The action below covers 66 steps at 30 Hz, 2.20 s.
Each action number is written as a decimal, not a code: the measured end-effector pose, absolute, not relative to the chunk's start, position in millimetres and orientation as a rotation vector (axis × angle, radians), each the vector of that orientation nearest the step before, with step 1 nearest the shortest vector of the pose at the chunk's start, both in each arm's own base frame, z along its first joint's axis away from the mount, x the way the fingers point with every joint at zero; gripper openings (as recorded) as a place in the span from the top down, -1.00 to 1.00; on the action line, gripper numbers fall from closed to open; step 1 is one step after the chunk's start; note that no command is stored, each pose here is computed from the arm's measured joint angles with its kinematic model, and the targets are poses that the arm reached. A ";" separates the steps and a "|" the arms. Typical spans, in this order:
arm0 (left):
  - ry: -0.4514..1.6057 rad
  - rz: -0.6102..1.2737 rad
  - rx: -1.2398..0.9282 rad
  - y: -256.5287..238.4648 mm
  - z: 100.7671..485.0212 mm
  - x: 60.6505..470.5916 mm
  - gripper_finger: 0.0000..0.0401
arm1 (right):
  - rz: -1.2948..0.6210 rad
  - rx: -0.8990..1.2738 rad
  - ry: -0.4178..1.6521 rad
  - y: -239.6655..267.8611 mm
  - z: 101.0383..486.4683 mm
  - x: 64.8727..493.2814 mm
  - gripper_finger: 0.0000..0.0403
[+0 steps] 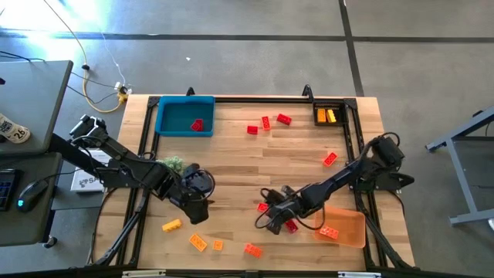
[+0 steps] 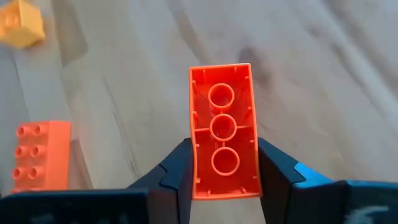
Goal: Sort & place blocks by color
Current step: Put the orange game piece into the orange bin
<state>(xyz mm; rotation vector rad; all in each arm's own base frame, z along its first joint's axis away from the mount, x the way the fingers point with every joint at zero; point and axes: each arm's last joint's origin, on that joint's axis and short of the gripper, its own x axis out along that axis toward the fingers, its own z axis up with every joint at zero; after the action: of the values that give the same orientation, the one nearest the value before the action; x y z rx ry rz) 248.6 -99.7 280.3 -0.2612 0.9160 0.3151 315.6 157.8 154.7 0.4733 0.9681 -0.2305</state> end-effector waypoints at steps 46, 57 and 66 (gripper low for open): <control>0.901 0.416 -0.279 -68.8 280.6 259.0 -0.08 | -0.609 0.602 1.246 215.7 227.2 115.9 0.46; 0.889 0.439 -0.329 -68.9 280.7 259.3 -0.08 | -0.688 0.480 1.402 232.5 195.4 114.5 0.46; 0.960 0.324 -0.391 -74.9 279.6 258.2 -0.08 | -0.698 0.480 1.425 233.1 193.4 115.2 -0.07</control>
<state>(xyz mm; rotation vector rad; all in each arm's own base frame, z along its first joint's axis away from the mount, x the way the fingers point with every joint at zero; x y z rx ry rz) 258.2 -74.9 279.6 -0.3912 0.9603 0.3239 115.2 233.1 193.4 0.4805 1.4253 -0.6975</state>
